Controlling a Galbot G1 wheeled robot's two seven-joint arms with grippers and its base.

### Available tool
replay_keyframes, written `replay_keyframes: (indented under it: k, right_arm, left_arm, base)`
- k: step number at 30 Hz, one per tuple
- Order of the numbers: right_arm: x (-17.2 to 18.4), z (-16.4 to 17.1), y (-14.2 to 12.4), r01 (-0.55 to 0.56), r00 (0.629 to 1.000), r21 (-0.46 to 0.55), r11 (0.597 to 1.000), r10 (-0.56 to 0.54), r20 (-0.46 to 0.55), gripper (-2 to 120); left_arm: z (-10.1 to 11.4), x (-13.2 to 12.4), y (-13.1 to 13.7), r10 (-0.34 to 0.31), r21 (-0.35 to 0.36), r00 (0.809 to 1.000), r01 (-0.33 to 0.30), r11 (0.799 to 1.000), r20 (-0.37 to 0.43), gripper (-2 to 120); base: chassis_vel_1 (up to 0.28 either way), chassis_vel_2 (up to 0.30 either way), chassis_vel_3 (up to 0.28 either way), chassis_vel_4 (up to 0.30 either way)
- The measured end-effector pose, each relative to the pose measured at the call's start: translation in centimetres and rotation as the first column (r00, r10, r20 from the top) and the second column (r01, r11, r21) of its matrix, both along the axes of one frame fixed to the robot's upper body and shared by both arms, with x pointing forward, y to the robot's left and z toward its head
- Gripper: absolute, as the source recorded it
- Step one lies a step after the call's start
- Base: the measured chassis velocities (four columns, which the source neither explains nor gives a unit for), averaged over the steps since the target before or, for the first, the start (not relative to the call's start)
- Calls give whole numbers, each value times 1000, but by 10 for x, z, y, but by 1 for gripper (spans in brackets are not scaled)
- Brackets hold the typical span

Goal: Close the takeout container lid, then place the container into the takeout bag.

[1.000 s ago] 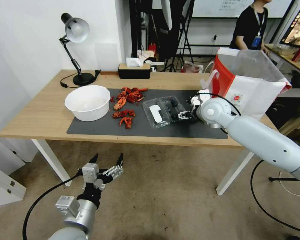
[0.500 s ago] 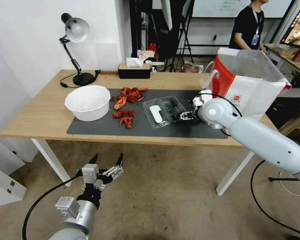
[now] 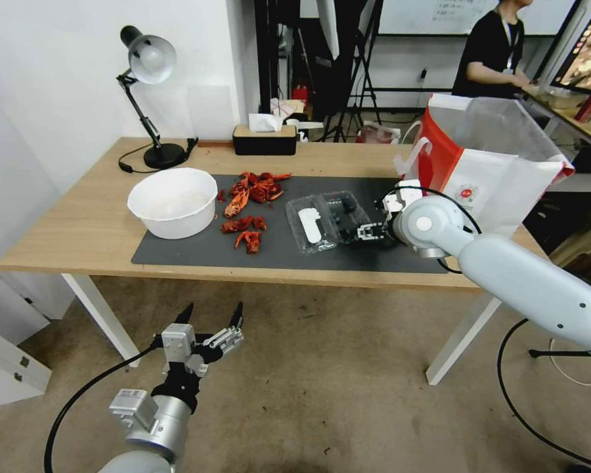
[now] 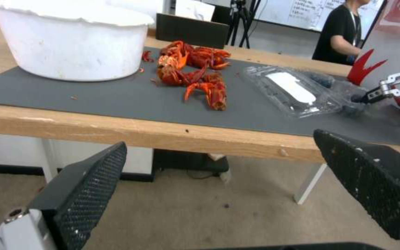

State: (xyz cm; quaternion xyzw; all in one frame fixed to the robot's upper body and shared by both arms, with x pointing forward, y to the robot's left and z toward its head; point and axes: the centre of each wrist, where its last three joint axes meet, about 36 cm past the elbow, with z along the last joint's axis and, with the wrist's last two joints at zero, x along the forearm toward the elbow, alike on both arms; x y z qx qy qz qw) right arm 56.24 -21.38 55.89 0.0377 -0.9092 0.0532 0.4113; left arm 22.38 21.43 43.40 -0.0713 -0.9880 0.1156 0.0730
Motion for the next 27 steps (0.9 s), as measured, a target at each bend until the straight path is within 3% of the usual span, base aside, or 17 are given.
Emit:
replay_keyframes:
  k: [27]
  right_arm:
    - [-17, 9, 10, -21, 999, 39, 999, 23, -35, 100]
  left_arm:
    - [0, -2, 0, 8, 2, 1000, -8, 1000, 12, 100]
  base:
    - [0, 0, 0, 0]
